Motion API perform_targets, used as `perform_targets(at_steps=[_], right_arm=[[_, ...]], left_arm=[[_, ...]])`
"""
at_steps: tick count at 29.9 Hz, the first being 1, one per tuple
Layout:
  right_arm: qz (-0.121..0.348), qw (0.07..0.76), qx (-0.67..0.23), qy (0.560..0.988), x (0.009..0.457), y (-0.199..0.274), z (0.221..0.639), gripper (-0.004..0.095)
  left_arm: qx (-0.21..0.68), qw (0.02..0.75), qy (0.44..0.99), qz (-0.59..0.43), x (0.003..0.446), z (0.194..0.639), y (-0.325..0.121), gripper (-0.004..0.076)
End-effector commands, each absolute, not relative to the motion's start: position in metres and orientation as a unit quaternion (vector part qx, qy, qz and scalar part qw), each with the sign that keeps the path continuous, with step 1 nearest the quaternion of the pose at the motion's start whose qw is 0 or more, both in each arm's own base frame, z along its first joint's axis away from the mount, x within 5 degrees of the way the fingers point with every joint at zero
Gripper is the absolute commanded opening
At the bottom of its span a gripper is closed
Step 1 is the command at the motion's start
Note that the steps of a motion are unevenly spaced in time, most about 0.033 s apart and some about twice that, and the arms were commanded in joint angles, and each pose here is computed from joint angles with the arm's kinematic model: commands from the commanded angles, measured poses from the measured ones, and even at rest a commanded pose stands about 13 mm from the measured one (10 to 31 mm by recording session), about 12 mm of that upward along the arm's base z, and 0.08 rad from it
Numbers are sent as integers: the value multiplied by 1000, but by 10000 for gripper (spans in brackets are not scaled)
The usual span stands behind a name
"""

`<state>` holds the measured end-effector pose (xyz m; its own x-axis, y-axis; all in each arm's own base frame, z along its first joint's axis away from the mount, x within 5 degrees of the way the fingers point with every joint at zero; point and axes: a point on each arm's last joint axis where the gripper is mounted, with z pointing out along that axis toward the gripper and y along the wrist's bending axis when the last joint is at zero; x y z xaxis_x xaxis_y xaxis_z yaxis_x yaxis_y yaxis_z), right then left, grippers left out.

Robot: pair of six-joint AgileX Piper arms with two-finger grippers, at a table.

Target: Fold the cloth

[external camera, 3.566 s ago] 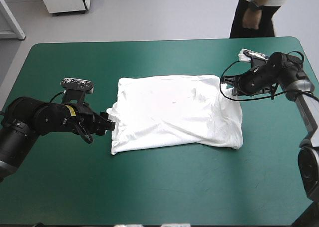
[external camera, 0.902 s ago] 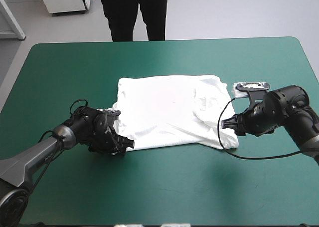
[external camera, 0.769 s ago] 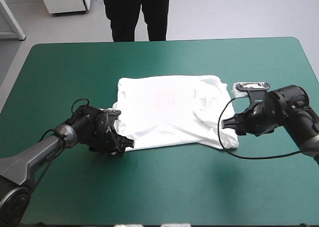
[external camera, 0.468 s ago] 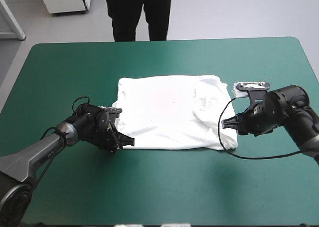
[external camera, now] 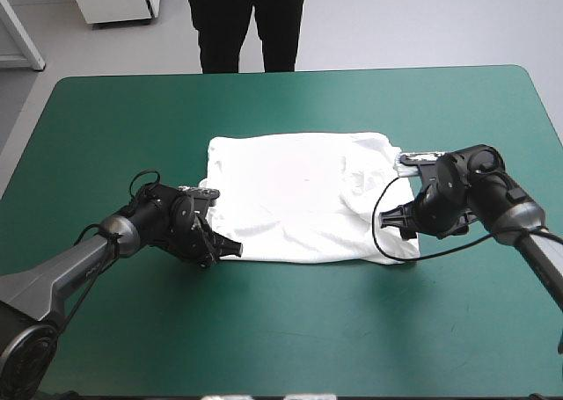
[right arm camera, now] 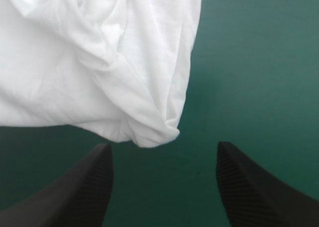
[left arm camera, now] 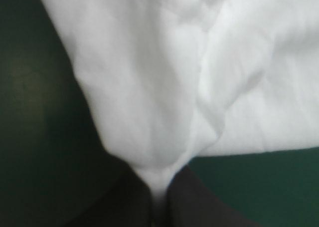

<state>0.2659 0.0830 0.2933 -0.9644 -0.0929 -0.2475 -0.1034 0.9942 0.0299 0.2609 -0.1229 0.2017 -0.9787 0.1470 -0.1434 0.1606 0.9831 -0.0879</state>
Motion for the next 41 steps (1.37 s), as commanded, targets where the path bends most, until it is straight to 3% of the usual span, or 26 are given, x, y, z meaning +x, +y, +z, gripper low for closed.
perform_targets(at_steps=[1,11,15,18,22,23,28,34,41], right_arm=[[30,147,-41,988,274,84,285,596],[48,134,-11,990,275,88,235,594],[47,118,12,992,271,87,217,542],[53,103,19,993,269,88,209,402],[59,105,22,992,269,89,211,34],[59,106,22,992,269,89,212,-14],[64,116,15,991,269,89,232,-17],[78,173,-18,982,275,91,289,-17],[91,252,-31,963,296,97,337,-17]], left_arm=[[63,77,991,-90,262,198,-134,-9],[74,80,990,-91,262,198,-134,-10],[73,81,990,-91,263,198,-134,-10],[73,81,990,-91,263,198,-134,-10],[74,80,990,-91,263,199,-135,-10],[76,79,990,-91,263,200,-135,-10],[86,86,988,-90,269,218,-136,-10],[117,119,981,-96,277,261,-140,-10],[135,210,965,-80,298,312,-141,-10]])
